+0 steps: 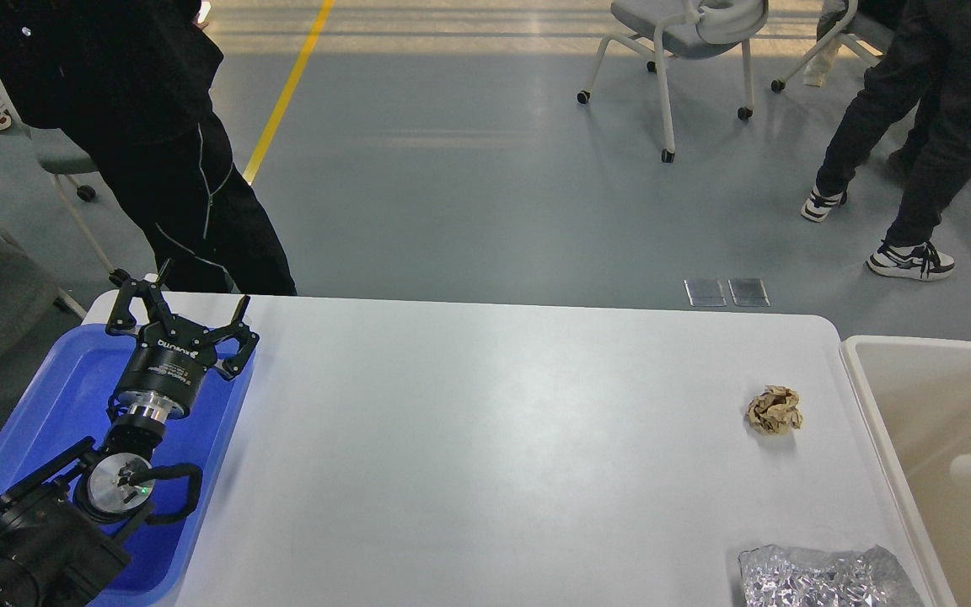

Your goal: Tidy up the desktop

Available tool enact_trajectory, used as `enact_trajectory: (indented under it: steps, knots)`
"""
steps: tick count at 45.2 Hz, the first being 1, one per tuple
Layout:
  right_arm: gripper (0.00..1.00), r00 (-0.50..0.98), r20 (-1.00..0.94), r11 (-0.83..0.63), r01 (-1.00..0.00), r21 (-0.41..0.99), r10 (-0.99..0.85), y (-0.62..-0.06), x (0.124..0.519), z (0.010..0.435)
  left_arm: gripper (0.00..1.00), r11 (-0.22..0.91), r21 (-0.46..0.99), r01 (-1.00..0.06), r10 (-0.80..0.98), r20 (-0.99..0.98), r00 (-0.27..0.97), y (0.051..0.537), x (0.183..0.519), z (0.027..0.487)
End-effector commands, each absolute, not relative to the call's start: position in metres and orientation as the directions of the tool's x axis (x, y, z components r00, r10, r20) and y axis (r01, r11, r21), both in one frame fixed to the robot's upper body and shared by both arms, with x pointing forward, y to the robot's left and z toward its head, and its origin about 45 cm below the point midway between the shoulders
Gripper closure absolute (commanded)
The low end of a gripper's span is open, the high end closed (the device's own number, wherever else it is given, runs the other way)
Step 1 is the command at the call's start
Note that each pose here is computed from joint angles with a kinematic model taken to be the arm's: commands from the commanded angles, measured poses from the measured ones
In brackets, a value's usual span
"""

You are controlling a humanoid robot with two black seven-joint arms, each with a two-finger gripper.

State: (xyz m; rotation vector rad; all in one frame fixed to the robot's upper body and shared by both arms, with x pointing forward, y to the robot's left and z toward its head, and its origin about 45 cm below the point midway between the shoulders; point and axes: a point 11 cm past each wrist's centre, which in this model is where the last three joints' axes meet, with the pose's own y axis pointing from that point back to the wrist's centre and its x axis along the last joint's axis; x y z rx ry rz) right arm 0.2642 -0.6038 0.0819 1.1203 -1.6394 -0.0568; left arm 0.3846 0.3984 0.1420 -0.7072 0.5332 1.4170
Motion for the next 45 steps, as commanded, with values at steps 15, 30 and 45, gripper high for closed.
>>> enact_trajectory:
  steps: [15, 30, 45]
  knots:
    - [1.0, 0.005, 0.732, 0.572, -0.62, 0.537, -0.681, -0.599, 0.265, 0.078, 0.0, 0.012, -0.123, -0.992, 0.695, -0.712, 0.097, 0.398, 0.385, 0.142]
    - [0.39, -0.011, 0.753, 0.595, -0.62, 0.511, -0.658, -0.605, 0.265, 0.083, 0.0, 0.013, -0.124, -0.992, 0.696, -0.712, 0.098, 0.398, 0.385, 0.142]
    - [0.22, -0.02, 0.769, 0.613, -0.617, 0.494, -0.639, -0.61, 0.264, 0.088, 0.0, 0.008, -0.121, -0.993, 0.696, -0.712, 0.092, 0.399, 0.385, 0.142]
